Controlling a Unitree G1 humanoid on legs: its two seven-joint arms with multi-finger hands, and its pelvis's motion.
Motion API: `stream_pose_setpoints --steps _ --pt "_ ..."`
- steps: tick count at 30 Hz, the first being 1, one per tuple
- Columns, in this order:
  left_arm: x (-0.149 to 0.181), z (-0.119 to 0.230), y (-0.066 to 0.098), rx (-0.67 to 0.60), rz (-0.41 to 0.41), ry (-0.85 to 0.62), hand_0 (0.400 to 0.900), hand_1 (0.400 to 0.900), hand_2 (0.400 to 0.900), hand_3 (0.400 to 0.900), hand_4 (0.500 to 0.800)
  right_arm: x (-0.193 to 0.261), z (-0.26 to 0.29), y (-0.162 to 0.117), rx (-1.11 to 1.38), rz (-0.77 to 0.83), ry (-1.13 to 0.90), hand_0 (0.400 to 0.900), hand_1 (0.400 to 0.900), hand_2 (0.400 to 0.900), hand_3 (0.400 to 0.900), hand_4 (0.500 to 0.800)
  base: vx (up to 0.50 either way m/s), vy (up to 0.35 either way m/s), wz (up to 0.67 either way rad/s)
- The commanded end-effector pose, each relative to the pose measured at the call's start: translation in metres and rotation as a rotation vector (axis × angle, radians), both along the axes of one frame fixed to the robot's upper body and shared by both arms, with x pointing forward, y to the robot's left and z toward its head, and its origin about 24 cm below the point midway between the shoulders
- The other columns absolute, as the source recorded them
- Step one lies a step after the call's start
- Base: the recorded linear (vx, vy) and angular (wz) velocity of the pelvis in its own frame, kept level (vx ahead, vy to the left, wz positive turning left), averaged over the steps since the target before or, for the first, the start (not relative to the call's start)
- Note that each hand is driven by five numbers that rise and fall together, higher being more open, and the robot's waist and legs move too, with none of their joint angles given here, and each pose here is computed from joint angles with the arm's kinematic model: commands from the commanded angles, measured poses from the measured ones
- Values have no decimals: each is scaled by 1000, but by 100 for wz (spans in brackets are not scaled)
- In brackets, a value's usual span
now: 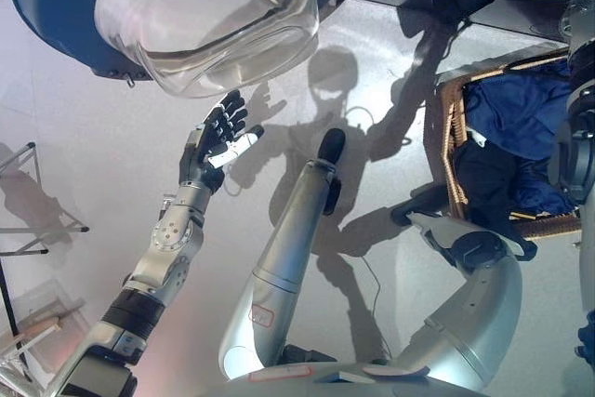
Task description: Put the clothes in the basket into the washing machine.
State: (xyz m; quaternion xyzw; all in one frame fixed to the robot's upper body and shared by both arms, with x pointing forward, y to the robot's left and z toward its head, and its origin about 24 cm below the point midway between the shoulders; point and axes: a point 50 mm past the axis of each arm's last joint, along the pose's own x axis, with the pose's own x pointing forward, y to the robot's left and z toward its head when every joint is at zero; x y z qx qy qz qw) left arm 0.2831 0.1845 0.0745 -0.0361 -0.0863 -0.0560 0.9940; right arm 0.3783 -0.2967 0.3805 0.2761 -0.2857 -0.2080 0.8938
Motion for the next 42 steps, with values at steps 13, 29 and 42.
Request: stream_pose_setpoints --steps 13,29,42 --pt "-14 -6 18 -15 70 -29 900 900 900 900 800 2 12 64 -161 154 -275 900 900 900 900 800 -18 12 -7" --pt "-13 -18 25 -12 146 9 900 900 900 900 800 0 -60 128 -275 268 -276 900 900 900 900 800 -42 73 -18" --pt "-40 -101 23 -116 256 348 900 900 900 900 800 -40 -272 145 -321 402 241 900 900 900 900 800 79 62 -30"
